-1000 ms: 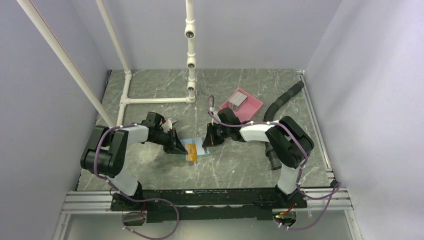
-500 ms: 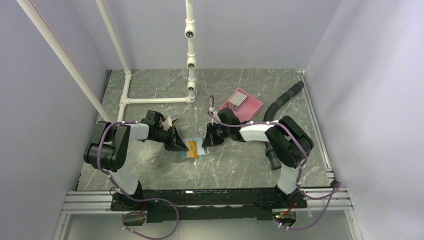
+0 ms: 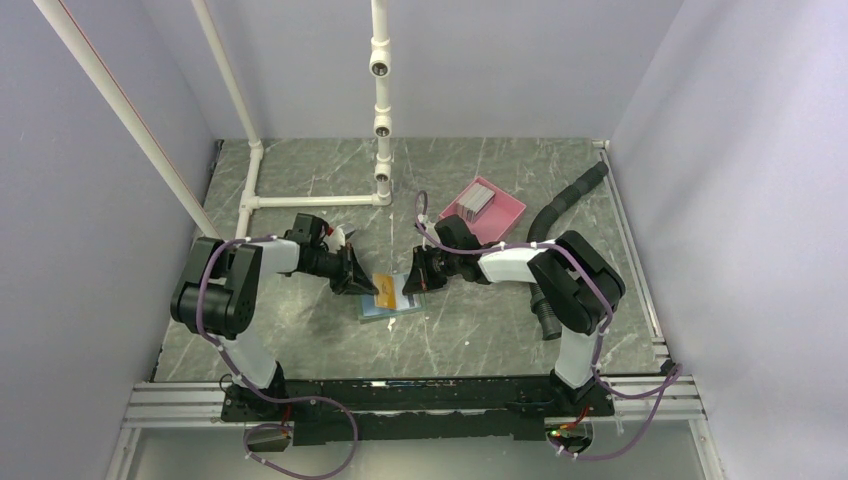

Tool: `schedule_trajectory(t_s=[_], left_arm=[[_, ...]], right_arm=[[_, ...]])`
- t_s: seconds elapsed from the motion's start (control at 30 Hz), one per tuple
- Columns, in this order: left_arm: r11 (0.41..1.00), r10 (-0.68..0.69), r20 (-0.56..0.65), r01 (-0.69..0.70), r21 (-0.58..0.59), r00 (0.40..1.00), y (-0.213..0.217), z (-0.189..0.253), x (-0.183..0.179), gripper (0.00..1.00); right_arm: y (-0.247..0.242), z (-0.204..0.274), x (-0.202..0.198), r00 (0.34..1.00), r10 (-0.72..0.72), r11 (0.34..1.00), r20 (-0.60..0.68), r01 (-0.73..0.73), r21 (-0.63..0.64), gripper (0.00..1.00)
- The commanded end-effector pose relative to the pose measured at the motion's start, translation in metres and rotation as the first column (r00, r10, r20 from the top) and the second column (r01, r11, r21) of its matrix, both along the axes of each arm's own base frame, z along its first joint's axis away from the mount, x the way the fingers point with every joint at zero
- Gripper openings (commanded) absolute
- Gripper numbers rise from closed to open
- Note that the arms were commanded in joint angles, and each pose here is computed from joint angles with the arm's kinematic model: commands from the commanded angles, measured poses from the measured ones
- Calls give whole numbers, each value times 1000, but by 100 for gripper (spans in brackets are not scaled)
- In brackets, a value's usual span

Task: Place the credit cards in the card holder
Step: Insert the credit card into the card holder.

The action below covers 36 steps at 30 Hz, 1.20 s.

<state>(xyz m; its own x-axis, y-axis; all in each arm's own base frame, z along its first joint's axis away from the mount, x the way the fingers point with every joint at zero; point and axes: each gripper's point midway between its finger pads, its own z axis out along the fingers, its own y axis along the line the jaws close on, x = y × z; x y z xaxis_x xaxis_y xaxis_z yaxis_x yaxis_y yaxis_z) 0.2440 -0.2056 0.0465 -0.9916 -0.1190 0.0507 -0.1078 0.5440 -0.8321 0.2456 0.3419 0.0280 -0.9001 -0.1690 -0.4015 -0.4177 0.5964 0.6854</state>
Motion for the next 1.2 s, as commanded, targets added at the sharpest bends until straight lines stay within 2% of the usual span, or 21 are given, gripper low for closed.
schedule_trajectory(t_s=[0.0,0.4,0.47,0.53,0.6,0.83,0.93,1.03,1.17], left_arm=[[1000,-10,31,9,26,999,1,-2,9,0],[1000,-3,18,3,0,1000,-7,-8,0,0],[1000,4,16,-4,2,1000,-7,-10,-2,0],[1000,6,14,-6,2,1000,-7,-11,-3,0],[1000,9,15,-9,0,1000,-7,-12,-4,0],[1000,10,16,-10,-6,1000,-13,-15,-2,0],[1000,7,16,-7,-5,1000,-20,-16,-3,0],[1000,7,40,-8,9,999,-28,-18,0,0],[999,12,59,-15,40,998,-39,-21,4,0]], right_arm=[[-15,-32,-6,1000,-9,994,-30,6,-105,0],[-18,-17,0,997,-65,991,-51,59,-120,0],[-23,-8,4,995,-88,987,-38,82,-140,5],[-31,-2,9,994,-103,979,-19,98,-181,16],[-37,0,10,994,-105,971,-7,100,-217,22],[-44,-14,4,995,-95,964,-25,86,-251,25],[-40,-19,0,996,-78,972,-45,66,-227,24],[-32,-22,-4,994,-70,982,-79,54,-183,11],[-25,-27,-8,991,-67,989,-120,50,-138,0]])
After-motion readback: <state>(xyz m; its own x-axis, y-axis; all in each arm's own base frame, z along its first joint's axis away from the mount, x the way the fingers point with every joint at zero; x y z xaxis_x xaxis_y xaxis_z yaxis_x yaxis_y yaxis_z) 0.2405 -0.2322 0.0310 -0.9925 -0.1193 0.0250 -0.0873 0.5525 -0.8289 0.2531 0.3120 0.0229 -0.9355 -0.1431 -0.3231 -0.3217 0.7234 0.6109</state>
